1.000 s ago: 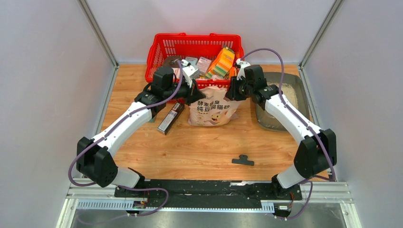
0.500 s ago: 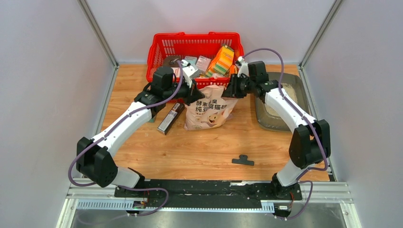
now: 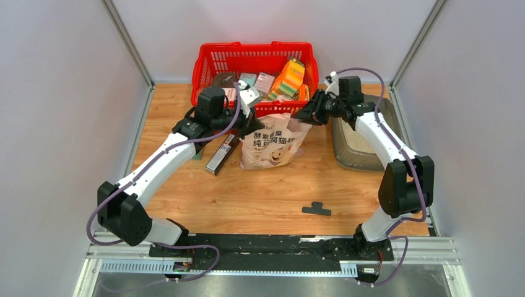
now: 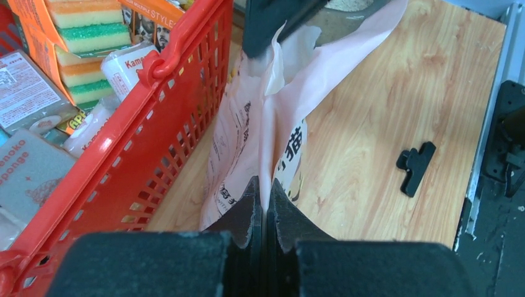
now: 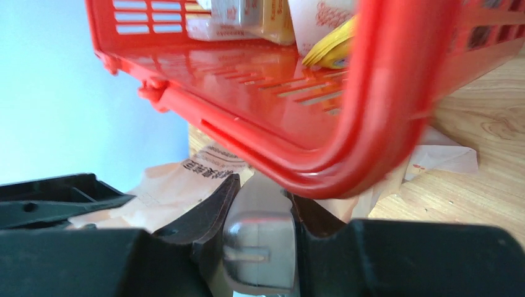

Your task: Fill the litter box with clean litter

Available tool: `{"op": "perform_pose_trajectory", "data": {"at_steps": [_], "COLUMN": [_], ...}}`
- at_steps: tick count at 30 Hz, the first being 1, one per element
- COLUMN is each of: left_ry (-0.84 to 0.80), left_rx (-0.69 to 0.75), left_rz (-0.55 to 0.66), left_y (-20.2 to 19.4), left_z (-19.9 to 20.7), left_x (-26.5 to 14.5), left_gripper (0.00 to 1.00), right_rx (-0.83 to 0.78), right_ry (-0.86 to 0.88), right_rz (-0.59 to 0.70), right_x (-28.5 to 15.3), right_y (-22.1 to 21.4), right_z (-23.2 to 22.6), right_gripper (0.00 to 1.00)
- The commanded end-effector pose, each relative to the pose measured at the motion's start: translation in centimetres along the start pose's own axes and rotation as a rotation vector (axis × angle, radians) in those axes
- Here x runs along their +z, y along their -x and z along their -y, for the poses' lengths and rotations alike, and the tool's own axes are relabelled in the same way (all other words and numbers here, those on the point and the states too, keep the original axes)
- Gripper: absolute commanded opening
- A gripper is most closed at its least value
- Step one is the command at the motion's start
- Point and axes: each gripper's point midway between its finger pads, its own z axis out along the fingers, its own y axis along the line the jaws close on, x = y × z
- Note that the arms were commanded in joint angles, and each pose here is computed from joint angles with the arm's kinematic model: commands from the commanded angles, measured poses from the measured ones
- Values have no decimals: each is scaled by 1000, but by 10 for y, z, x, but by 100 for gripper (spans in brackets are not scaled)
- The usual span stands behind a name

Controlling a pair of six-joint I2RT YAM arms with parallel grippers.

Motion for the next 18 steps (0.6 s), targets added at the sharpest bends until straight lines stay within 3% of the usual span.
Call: {"op": "perform_pose_trajectory", "data": {"at_steps": [1, 7, 16, 18], "left_ry": [0, -5, 12, 17], "left_rx": [229, 325, 422, 437], "left_rz": [125, 69, 12, 10], "left_y": [57, 48, 42, 42], "left_z": [11, 13, 6, 5], "left_x": [-27, -36, -41, -42], "left_gripper": [0, 0, 0, 0], "right_rx": [89, 127, 231, 255], "right_ry": [120, 228, 324, 321], "right_rz": [62, 64, 8, 52], "right_x": [-23, -41, -54, -65], "right_y": [27, 40, 33, 43], "right_z": [-25, -33, -8, 7], "right_gripper": [0, 0, 0, 0]}}
